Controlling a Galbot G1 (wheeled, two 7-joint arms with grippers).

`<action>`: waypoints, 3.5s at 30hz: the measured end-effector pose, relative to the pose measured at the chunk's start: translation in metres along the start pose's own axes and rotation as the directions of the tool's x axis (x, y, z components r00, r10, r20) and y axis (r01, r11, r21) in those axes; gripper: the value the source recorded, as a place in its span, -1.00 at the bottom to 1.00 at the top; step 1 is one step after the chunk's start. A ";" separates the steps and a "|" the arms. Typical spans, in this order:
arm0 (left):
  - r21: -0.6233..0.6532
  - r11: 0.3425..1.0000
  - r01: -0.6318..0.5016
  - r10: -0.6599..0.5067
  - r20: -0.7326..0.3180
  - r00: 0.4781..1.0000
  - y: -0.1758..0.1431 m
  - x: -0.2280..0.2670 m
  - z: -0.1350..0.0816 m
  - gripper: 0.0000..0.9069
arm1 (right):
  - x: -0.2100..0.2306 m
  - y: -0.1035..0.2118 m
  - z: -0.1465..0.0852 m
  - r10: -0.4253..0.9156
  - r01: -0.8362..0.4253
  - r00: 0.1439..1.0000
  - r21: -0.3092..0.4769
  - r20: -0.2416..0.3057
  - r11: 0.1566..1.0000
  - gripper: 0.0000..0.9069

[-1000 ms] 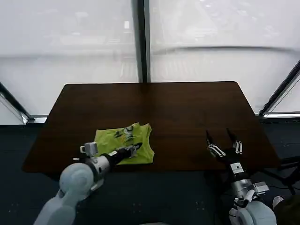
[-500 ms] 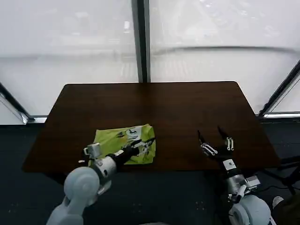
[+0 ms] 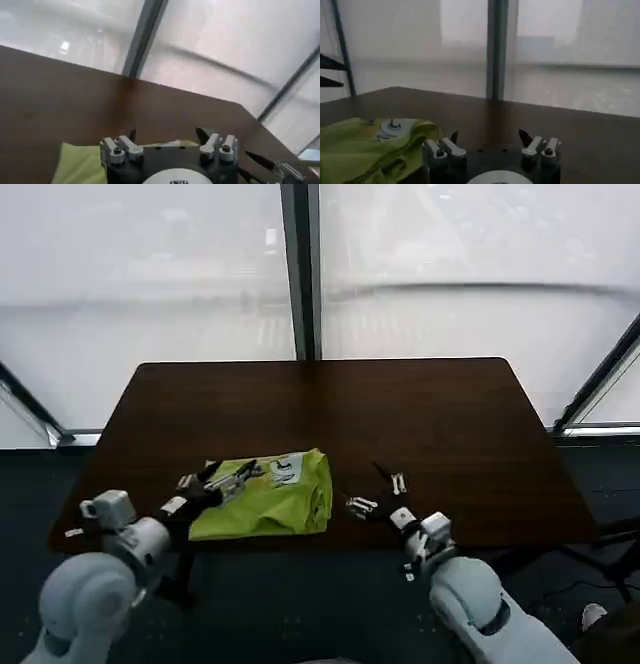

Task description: Fold and organize the clothes.

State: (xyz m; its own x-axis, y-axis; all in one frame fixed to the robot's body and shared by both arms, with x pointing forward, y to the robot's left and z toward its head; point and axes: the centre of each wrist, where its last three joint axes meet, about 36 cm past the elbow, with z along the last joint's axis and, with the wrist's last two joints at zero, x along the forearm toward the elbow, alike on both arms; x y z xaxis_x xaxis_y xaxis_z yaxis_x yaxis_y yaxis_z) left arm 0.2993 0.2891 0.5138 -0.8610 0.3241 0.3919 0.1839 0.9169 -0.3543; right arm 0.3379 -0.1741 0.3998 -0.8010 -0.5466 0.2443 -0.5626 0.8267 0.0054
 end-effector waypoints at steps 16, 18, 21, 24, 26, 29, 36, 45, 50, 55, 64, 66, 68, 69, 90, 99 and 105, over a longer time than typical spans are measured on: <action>0.015 0.996 0.087 -0.087 0.006 0.996 0.012 0.009 0.008 0.94 | -0.047 0.012 0.000 -0.016 0.016 1.000 0.007 0.001 1.000 -0.33; 0.020 0.995 0.095 -0.095 0.004 0.995 0.013 0.010 0.010 0.94 | -0.051 0.010 0.002 -0.006 0.006 1.000 0.002 -0.001 1.000 -0.81; 0.026 0.994 0.108 -0.108 0.004 0.994 0.016 0.012 0.011 0.94 | -0.057 0.008 0.003 0.006 -0.006 1.000 -0.005 0.000 1.000 -1.00; 0.030 0.993 0.116 -0.116 0.004 0.993 0.017 0.013 0.012 0.94 | -0.064 0.005 0.005 0.019 -0.019 1.000 -0.012 0.000 1.000 -1.00; 0.032 0.992 0.120 -0.121 0.004 0.993 0.018 0.014 0.013 0.94 | -0.068 0.004 0.005 0.031 -0.031 0.999 -0.017 0.004 0.999 -1.00; 0.035 0.991 0.128 -0.128 0.003 0.992 0.019 0.015 0.014 0.94 | -0.074 0.000 0.007 0.059 -0.058 0.998 -0.026 0.009 0.998 -1.00; 0.044 0.989 0.143 -0.143 0.000 0.990 0.022 0.017 0.016 0.94 | -0.080 -0.001 0.011 0.058 -0.059 0.998 -0.046 -0.008 0.997 0.94; 0.049 0.986 0.158 -0.158 0.000 0.987 0.025 0.017 0.017 0.94 | -0.048 -0.007 0.002 0.057 -0.058 0.998 -0.074 -0.011 0.996 0.94; 0.060 0.984 0.167 -0.167 -0.006 0.986 0.027 0.016 0.020 0.94 | -0.016 -0.005 -0.002 0.045 -0.046 0.999 -0.051 -0.012 0.998 0.94; 0.069 0.983 0.171 -0.170 -0.012 0.985 0.028 0.014 0.024 0.94 | 0.007 0.006 0.005 0.016 -0.017 0.999 -0.009 -0.047 1.000 0.94; 0.076 0.981 0.176 -0.176 -0.015 0.984 0.027 0.014 0.027 0.94 | 0.019 0.023 0.012 -0.037 0.044 0.997 0.091 -0.074 0.995 0.83; 0.076 0.981 0.179 -0.178 -0.016 0.984 0.028 0.014 0.028 0.94 | 0.021 0.024 0.012 -0.051 0.058 0.996 0.112 -0.068 0.992 0.83; 0.077 0.981 0.181 -0.180 -0.017 0.983 0.028 0.015 0.029 0.94 | 0.023 0.025 0.014 -0.068 0.076 0.996 0.153 -0.055 0.985 0.83; 0.077 0.980 0.182 -0.182 -0.017 0.983 0.028 0.015 0.029 0.94 | 0.024 0.025 0.014 -0.079 0.087 0.996 0.179 -0.047 0.980 0.81; 0.084 0.978 0.189 -0.188 -0.014 0.982 0.027 0.017 0.032 0.94 | 0.019 0.019 0.025 -0.188 0.195 0.980 0.493 -0.064 0.848 0.61; 0.088 0.978 0.190 -0.190 -0.011 0.982 0.027 0.018 0.032 0.94 | 0.015 0.017 0.029 -0.201 0.212 0.976 0.527 -0.079 0.823 0.16; 0.088 0.977 0.192 -0.192 -0.010 0.981 0.027 0.019 0.033 0.94 | 0.013 0.019 0.032 -0.205 0.220 0.975 0.525 -0.087 0.822 -0.89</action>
State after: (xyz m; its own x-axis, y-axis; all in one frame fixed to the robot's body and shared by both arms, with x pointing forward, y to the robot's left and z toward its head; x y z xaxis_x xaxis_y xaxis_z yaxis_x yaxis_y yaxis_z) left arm 0.2721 0.3120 0.4841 -0.8755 0.1444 0.4611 -0.0276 0.9378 -0.3461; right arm 0.3104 -0.1697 0.3718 -0.6477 -0.6909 0.3211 -0.7460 0.4897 -0.4512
